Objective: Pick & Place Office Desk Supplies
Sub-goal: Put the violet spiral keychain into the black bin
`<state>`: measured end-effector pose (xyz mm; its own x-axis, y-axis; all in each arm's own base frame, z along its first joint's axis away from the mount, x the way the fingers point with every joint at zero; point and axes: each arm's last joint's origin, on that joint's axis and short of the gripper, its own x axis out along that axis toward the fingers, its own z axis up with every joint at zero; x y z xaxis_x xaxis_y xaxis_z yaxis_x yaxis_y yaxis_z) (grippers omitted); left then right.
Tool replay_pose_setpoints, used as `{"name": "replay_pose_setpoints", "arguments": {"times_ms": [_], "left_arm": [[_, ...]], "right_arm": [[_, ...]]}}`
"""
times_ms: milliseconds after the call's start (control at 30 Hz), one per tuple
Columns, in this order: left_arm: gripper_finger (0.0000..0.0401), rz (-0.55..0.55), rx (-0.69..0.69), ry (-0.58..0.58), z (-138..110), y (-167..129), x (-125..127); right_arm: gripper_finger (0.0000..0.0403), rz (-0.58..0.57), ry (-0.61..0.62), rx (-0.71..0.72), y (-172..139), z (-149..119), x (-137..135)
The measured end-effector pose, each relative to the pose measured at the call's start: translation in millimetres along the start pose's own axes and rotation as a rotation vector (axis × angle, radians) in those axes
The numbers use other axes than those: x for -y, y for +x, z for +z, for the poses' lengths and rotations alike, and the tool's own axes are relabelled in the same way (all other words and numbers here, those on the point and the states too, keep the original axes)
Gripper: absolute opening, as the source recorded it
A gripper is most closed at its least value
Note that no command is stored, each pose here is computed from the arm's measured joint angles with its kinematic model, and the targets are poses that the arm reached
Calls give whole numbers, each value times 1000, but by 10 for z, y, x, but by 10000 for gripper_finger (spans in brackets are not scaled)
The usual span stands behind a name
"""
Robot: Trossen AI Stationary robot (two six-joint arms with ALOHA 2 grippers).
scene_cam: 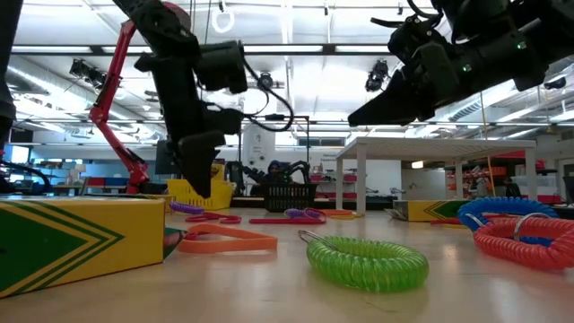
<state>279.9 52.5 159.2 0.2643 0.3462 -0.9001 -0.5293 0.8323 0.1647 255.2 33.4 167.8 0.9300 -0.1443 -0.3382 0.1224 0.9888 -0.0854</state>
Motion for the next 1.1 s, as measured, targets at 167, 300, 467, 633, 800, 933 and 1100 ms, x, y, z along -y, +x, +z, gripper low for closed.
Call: {"name": "replay_pose_setpoints", "arguments": {"times_ms": [167, 300, 467, 633, 800, 933, 1100], "left_arm": [[177, -62, -42, 28, 2, 61, -31], [175, -40, -100, 63, -55, 161, 11], [168, 2, -98, 90, -52, 228, 28], [121, -18, -111, 100, -62, 229, 28], [52, -55, -122, 123, -68, 229, 38], [17, -52, -130, 161, -83, 189, 17], [21, -46, 38, 148, 51, -52, -68]], "right_arm": [[11, 3, 0, 1, 0, 1, -1], [4, 3, 0, -1, 0, -1, -1], [10, 4, 2, 4, 0, 4, -1], [8, 4, 2, 4, 0, 5, -1], [5, 4, 2, 5, 0, 5, -1], [12, 4, 2, 5, 0, 5, -1], [4, 4, 2, 5, 0, 5, -1]]}}
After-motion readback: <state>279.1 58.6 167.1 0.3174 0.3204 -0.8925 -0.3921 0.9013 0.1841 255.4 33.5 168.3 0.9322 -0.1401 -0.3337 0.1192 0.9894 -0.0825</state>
